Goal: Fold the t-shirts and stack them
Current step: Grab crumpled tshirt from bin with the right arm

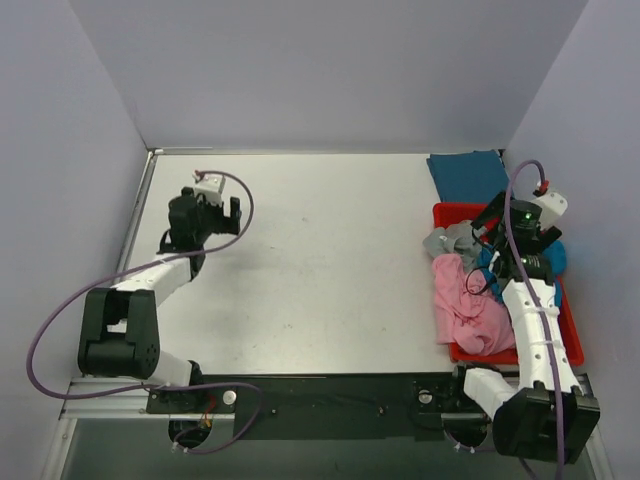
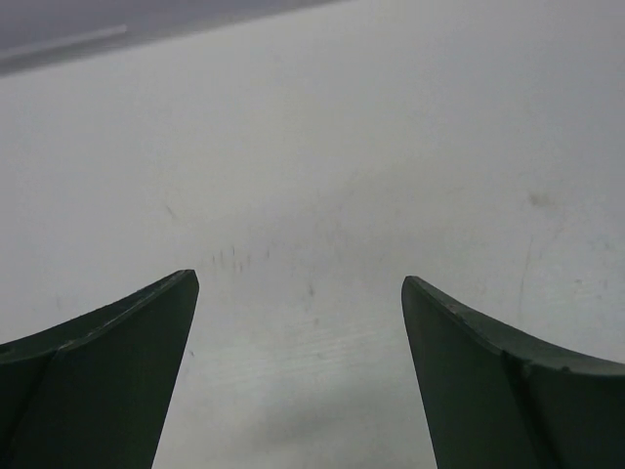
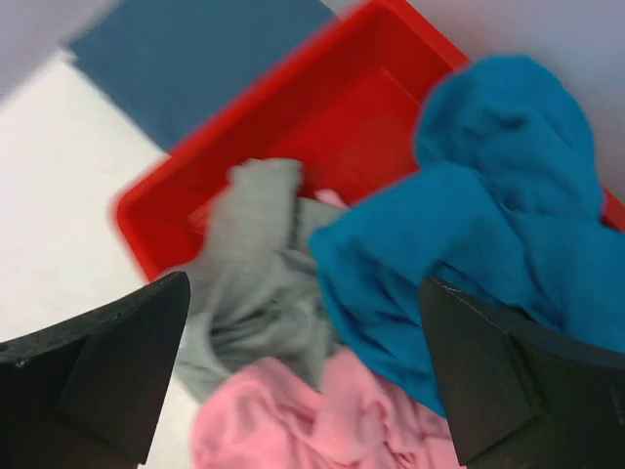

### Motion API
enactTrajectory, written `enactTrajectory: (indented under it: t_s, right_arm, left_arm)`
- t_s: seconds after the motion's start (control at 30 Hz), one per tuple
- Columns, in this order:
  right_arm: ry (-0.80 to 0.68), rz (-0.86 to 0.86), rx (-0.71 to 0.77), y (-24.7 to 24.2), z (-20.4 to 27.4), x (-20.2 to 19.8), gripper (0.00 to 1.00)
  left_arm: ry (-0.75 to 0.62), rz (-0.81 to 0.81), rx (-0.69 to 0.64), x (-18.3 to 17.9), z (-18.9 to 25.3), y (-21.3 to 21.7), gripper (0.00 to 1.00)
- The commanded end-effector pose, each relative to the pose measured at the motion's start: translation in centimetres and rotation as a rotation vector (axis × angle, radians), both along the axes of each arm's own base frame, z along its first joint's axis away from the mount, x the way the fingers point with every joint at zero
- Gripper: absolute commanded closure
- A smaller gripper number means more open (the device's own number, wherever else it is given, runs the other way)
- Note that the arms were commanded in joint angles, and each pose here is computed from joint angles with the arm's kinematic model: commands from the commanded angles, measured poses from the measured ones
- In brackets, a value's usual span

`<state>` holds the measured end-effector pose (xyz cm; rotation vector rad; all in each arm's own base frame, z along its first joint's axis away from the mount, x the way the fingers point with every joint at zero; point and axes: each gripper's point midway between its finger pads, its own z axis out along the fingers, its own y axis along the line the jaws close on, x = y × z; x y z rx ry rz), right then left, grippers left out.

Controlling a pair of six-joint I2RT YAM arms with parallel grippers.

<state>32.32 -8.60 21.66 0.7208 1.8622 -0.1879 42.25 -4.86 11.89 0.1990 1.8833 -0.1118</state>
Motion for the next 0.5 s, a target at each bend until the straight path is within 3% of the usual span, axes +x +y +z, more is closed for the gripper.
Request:
enactTrajectory:
  t_s: [0.0,0.03,0.07,0.23,0.3,0.33,0.37,0.4,0.43,0.47]
  right_arm:
    - [0.292,-0.198,0.065,-2.9,-6.6,-4.1,0.05]
    - [0.337,-0.229,0.059,-3.7,-7.5,-4.2,0.06]
    - [0.354,-0.242,0.062,-4.0,-7.8,-4.2,0.1]
    - [0.492,-0.316,0.089,-6.4,-11.7,-4.2,0.12]
    - [0.539,-0.287,0.114,-6.8,-12.7,-3.2,0.21]
    - [0.534,-0.27,0.127,-6.9,-12.5,-2.5,0.29]
    - [0.558,-0.263,0.133,-6.9,-13.2,-2.3,0.45]
    - [0.56,-0.249,0.131,-7.0,-13.0,-2.0,0.55]
    - [0.563,-0.244,0.128,-7.0,-12.9,-1.9,0.81]
    - [0.567,-0.247,0.117,-7.1,-12.5,-2.1,0.9]
  left_arm:
    - [0.123,-0.213,0.006,0.0,4.5,-3.1,0.04]
    - [0.101,-0.245,0.008,0.3,6.1,-3.7,0.04]
    - [0.159,-0.265,0.006,-0.7,5.6,-4.1,0.04]
    - [0.214,-0.349,0.0,-2.3,6.4,-5.8,0.04]
    - [0.236,-0.369,-0.005,-2.8,5.9,-6.2,0.04]
    - [0.249,-0.373,-0.005,-2.9,5.5,-6.2,0.04]
    - [0.256,-0.377,-0.004,-2.9,5.3,-6.3,0.04]
    - [0.26,-0.374,-0.001,-2.9,5.2,-6.2,0.04]
    - [0.274,-0.378,0.002,-3.1,4.9,-6.3,0.04]
    - [0.277,-0.387,0.006,-3.2,4.9,-6.4,0.06]
